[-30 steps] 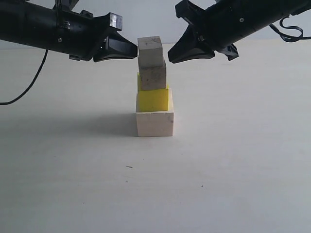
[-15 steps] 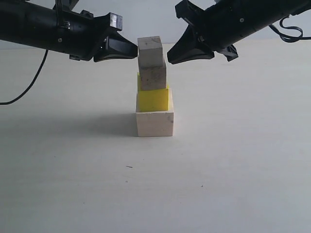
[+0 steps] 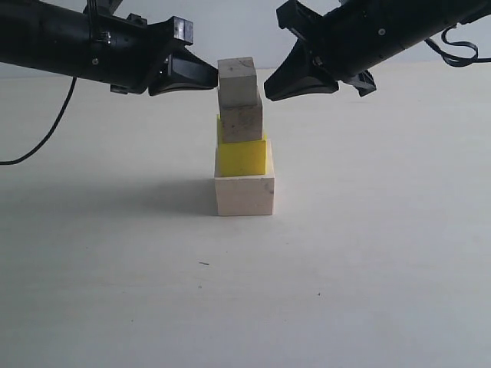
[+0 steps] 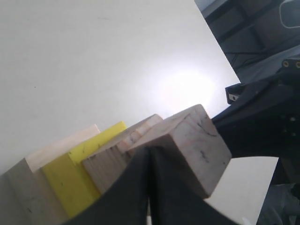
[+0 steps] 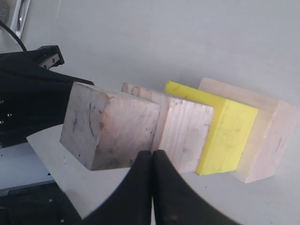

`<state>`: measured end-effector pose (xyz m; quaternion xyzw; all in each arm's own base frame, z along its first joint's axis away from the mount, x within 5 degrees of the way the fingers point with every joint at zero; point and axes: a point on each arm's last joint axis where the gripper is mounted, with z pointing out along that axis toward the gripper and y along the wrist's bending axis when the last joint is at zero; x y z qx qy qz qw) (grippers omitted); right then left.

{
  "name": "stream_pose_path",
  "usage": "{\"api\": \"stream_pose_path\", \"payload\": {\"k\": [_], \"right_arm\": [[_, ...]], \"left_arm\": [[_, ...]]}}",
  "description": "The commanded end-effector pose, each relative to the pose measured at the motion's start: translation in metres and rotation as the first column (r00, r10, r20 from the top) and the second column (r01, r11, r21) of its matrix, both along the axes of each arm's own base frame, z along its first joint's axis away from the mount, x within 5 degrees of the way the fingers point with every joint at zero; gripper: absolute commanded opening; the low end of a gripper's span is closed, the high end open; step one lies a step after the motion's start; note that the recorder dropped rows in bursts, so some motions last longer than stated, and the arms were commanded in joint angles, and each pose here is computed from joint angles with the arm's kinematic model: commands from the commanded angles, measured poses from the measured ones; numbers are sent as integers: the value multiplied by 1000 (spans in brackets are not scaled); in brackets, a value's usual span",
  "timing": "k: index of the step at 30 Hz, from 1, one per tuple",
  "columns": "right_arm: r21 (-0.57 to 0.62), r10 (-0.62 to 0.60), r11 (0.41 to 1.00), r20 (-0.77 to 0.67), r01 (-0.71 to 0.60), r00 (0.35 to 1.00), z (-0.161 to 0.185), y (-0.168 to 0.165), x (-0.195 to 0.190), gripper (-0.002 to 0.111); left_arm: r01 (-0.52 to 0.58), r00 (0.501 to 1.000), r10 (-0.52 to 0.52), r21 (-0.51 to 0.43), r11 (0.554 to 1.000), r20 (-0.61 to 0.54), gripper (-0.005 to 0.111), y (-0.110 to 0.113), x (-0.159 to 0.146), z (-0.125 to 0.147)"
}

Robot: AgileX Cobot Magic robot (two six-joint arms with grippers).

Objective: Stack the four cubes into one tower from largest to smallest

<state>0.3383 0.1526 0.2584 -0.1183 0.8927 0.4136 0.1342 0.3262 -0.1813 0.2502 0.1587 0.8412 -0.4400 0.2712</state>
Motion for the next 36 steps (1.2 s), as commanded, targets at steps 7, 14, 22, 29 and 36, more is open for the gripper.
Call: {"api": "stream_pose_path", "payload": {"k": [7, 14, 22, 29, 36], "right_arm": [[-1, -6, 1000, 22, 6, 1000, 2, -2, 3, 0], [-2, -1, 1000, 28, 1, 1000, 2, -2, 3, 0], [-2, 3, 1000, 27, -3, 1000, 2, -1, 3, 0], [-3, 8, 1000, 34, -8, 999, 2, -1, 3, 0], [-3, 8, 1000, 34, -8, 999, 2, -1, 3, 0]], "left_arm": [[0, 1000, 0, -8, 1000, 3, 0, -3, -1, 1], [3, 1000, -3, -9, 1000, 4, 0, -3, -1, 1], [7, 1000, -6, -8, 1000, 7, 0, -3, -1, 1], [5, 1000, -5, -7, 1000, 8, 0, -3, -1, 1], [16, 1000, -16, -12, 1000, 4, 0, -3, -2, 1]]}}
